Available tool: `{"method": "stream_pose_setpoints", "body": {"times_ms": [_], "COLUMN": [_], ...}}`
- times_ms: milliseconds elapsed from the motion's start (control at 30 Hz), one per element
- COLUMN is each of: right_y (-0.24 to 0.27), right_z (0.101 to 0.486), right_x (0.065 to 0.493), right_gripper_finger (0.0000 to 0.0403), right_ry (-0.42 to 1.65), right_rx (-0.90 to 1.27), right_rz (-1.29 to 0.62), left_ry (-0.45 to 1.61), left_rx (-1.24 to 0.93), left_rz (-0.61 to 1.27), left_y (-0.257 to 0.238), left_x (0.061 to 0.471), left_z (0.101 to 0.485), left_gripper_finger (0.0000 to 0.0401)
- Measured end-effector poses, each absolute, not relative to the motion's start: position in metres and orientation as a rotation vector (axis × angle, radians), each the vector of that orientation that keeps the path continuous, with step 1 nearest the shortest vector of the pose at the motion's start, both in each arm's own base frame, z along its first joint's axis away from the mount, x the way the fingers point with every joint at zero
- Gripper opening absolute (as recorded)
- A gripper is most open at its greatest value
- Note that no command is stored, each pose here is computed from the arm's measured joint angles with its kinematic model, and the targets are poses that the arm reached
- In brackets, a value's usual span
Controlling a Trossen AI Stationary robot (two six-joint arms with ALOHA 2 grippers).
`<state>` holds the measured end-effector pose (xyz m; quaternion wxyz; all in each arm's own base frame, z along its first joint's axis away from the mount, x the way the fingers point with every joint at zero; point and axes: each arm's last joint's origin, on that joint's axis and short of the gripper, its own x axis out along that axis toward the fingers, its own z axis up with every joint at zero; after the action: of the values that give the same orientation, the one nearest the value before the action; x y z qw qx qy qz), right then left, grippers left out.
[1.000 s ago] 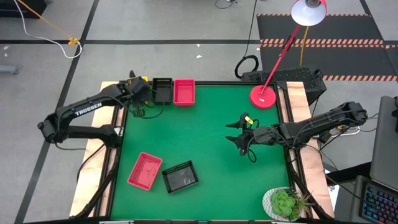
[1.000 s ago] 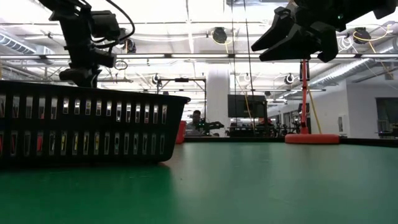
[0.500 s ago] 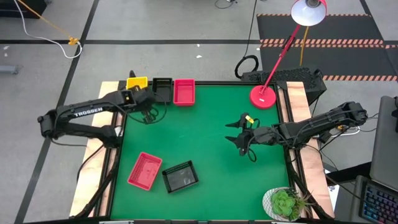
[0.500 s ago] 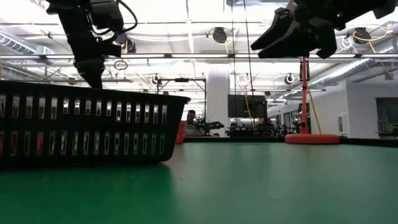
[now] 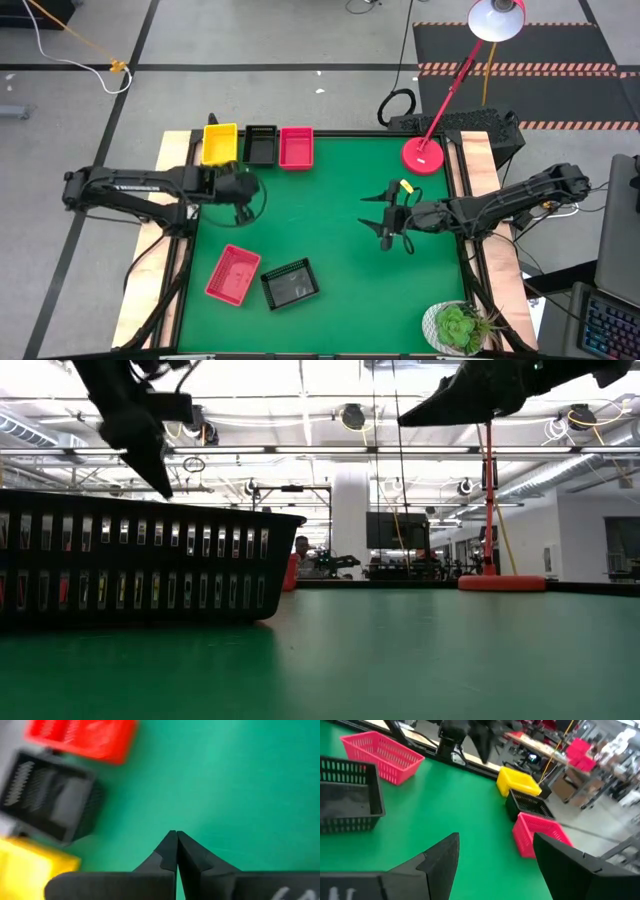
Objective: Stack baskets by color
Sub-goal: Stack the bottom black bin on top of the top black bin
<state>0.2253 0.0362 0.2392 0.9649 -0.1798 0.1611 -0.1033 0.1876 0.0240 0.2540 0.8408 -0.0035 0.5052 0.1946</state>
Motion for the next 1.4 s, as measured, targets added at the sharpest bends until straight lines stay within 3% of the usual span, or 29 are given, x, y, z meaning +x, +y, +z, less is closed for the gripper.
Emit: {"method": "stream_pose_setpoints", "body": {"times_ms": [200, 567, 733, 1033, 1200, 1400], "right_y": [0.038, 0.04, 0.04, 0.045, 0.05, 0.054], "right_z": [0.236, 0.235, 0.234, 0.23, 0.229, 0.229], "right_x": [0.226, 0.226, 0.226, 0.224, 0.222, 0.221], "right_gripper_finger": [0.0249, 0.0249, 0.0249, 0.0249, 0.0249, 0.0249], "right_ry": [0.344, 0.339, 0.349, 0.386, 0.395, 0.392], "right_rx": [-0.318, -0.281, -0.287, -0.267, -0.276, -0.305], "right_rz": [-0.181, -0.132, -0.126, -0.063, -0.037, -0.015], "left_ry": [1.026, 0.924, 0.846, 0.951, 0.931, 1.061], "left_rx": [-0.053, -0.126, -0.022, 0.148, 0.308, 0.451], "left_rz": [0.281, 0.032, -0.182, -0.358, -0.452, -0.474], "left_y": [-0.012, -0.09, -0.126, -0.161, -0.179, -0.191], "left_x": [0.185, 0.18, 0.194, 0.214, 0.231, 0.247], "left_z": [0.258, 0.259, 0.252, 0.219, 0.226, 0.228], "left_gripper_finger": [0.0023, 0.0009, 0.0029, 0.008, 0.0082, 0.0084]}}
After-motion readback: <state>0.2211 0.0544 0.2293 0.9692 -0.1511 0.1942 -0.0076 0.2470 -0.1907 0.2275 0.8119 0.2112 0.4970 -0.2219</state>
